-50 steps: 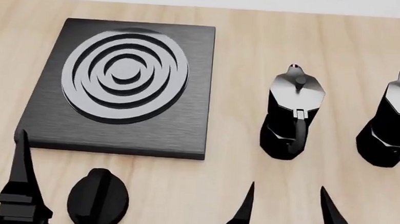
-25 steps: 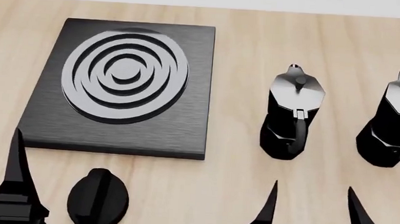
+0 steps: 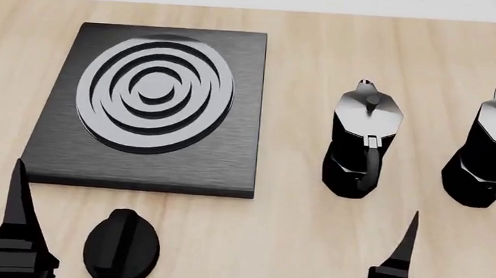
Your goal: Put the right moka pot on the stove.
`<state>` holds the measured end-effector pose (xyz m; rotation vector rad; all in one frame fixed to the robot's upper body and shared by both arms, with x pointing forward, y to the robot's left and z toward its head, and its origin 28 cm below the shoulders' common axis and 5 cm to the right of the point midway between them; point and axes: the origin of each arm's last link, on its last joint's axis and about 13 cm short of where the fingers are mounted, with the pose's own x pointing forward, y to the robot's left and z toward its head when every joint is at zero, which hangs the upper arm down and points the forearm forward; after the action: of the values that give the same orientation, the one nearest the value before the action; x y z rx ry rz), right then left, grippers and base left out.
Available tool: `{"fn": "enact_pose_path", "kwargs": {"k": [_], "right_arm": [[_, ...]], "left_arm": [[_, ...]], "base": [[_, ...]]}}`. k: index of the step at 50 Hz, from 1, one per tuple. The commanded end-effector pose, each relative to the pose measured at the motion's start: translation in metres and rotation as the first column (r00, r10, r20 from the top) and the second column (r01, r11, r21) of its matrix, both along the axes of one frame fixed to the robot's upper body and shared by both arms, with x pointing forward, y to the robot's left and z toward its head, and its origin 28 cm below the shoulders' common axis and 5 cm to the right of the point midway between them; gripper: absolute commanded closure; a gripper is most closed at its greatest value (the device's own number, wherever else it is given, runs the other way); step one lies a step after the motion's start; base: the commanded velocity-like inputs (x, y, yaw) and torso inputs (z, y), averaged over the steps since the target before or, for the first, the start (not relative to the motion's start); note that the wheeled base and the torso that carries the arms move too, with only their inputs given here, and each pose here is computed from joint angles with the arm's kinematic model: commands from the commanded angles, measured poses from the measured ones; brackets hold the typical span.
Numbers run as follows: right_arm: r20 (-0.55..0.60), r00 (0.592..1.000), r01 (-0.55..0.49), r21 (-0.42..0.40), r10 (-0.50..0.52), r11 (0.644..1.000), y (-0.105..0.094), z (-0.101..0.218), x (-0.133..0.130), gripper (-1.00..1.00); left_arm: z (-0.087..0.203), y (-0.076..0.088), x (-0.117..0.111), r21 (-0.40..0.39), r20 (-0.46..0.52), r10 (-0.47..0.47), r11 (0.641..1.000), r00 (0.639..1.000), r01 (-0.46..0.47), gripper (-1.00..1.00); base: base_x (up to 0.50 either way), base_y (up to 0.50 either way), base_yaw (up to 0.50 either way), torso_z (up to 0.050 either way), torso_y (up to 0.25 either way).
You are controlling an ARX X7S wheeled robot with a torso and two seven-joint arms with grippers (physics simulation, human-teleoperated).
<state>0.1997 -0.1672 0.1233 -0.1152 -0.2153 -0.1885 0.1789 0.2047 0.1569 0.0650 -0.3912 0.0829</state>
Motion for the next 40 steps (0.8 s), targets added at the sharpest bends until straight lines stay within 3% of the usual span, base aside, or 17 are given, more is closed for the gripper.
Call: {"fn": "enact_pose_path", "kwargs": {"k": [1, 15, 21, 23, 24, 39, 40], "right_arm": [[0.01, 0.998, 0.068, -0.021, -0.068, 0.997, -0.021, 0.011, 0.003, -1.0], [0.02, 0.995, 0.099, -0.034, -0.099, 0.994, -0.037, 0.012, 0.011, -1.0], [0.02, 0.99, 0.138, 0.02, -0.138, 0.99, -0.046, 0.013, 0.016, -1.0], [0.021, 0.996, 0.088, 0.049, -0.089, 0.995, -0.048, 0.011, 0.018, -1.0], [0.018, 0.992, 0.121, 0.059, -0.122, 0.991, -0.05, 0.011, 0.019, -1.0], [-0.023, 0.995, 0.098, 0.079, -0.096, 0.992, -0.061, 0.009, 0.037, -1.0], [-0.03, 0.996, 0.084, 0.112, -0.081, 0.99, -0.062, 0.009, 0.039, -1.0]], "left_arm": [[0.0, 0.0, 0.0, -0.018, 0.001, -0.014, 1.0, 1.0, 0.014, -1.0], [0.0, 0.001, 0.001, -0.015, -0.006, 0.003, 1.0, 1.0, -0.003, -1.0], [0.0, 0.001, 0.0, -0.008, 0.001, 0.013, 1.0, 1.0, -0.013, -1.0], [-0.001, 0.001, 0.0, -0.005, 0.001, 0.012, 1.0, 1.0, -0.012, -1.0], [0.0, 0.0, 0.0, -0.001, 0.003, 0.012, 1.0, 1.0, -0.012, -1.0], [-0.001, 0.001, 0.0, -0.012, 0.002, 0.016, 1.0, 1.0, -0.016, -1.0], [-0.001, 0.001, 0.0, -0.013, 0.005, 0.017, 1.0, 1.0, -0.017, -1.0]], "base": [[0.0, 0.0, 0.0, 0.0, 0.0], [0.0, 0.0, 0.0, 0.0, 0.0], [0.0, 0.0, 0.0, 0.0, 0.0], [0.0, 0.0, 0.0, 0.0, 0.0], [0.0, 0.0, 0.0, 0.0, 0.0], [0.0, 0.0, 0.0, 0.0, 0.0], [0.0, 0.0, 0.0, 0.0, 0.0]]}}
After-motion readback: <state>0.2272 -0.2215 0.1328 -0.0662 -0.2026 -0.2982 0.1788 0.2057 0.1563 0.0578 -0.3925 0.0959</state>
